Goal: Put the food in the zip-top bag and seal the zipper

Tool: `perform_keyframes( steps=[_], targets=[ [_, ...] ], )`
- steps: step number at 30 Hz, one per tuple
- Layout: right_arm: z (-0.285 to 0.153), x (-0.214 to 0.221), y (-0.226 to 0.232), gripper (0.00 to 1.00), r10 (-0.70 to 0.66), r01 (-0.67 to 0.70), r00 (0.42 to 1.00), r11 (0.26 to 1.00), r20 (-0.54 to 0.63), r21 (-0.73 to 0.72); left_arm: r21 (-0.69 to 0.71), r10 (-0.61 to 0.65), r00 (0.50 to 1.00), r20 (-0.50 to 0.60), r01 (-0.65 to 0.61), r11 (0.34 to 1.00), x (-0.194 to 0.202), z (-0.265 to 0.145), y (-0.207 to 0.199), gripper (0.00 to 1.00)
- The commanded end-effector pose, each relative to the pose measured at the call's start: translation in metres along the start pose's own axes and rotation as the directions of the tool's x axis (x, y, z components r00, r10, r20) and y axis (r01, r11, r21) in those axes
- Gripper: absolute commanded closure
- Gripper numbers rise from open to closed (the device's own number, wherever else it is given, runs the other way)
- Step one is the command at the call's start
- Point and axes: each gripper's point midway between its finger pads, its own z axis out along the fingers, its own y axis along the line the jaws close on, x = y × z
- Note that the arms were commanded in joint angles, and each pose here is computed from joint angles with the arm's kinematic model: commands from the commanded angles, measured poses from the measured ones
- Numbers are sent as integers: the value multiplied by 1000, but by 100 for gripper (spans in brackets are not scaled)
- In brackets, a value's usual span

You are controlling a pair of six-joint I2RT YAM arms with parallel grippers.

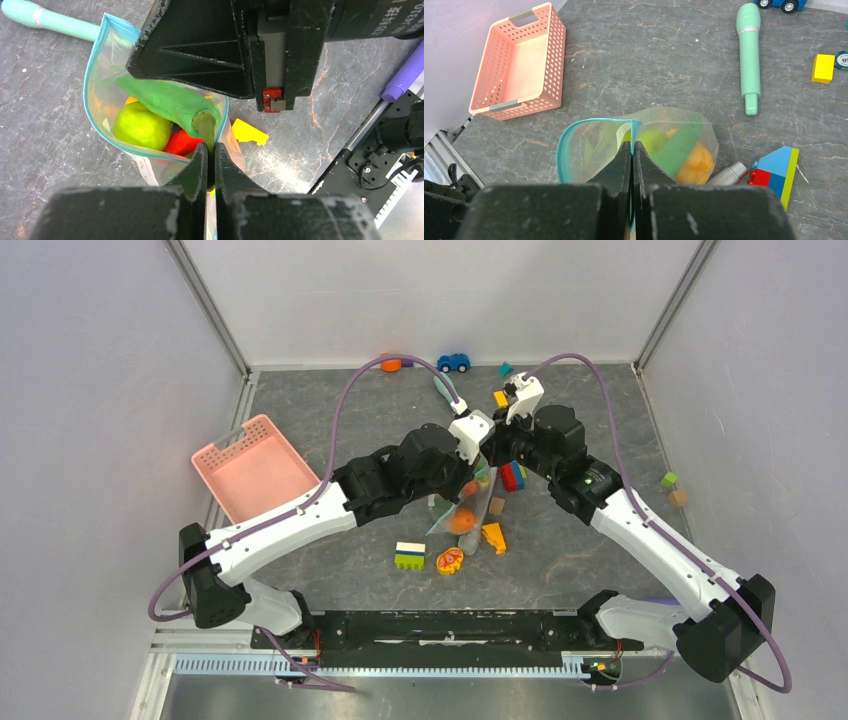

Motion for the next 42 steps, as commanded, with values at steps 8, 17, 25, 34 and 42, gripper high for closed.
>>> perform_keyframes(
  steps=[8, 17, 25, 34, 42],
  targets=[
    [-9, -22, 17, 100, -37, 43, 996, 996, 76, -77, -67, -50, 990, 134, 60, 996, -42, -23, 14, 98],
    [-9, -19, 29, 100, -64, 73, 996, 986, 65, -148, -104, -86, 984, 155, 103, 989, -52, -11, 22, 98],
    [-15, -26, 32, 100, -15, 34, 992, 988, 123, -152, -177, -27, 998, -60, 16, 984, -16, 40, 25, 98],
    [-26, -39, 19, 100, 35, -20, 978, 997, 204, -76, -342, -77, 966, -247, -13, 940, 49, 71, 47, 98],
    [-40, -49, -3, 100, 35, -49, 963, 998, 268, 46, -451, -132, 938, -321, -29, 892, 92, 51, 66, 98]
  ],
)
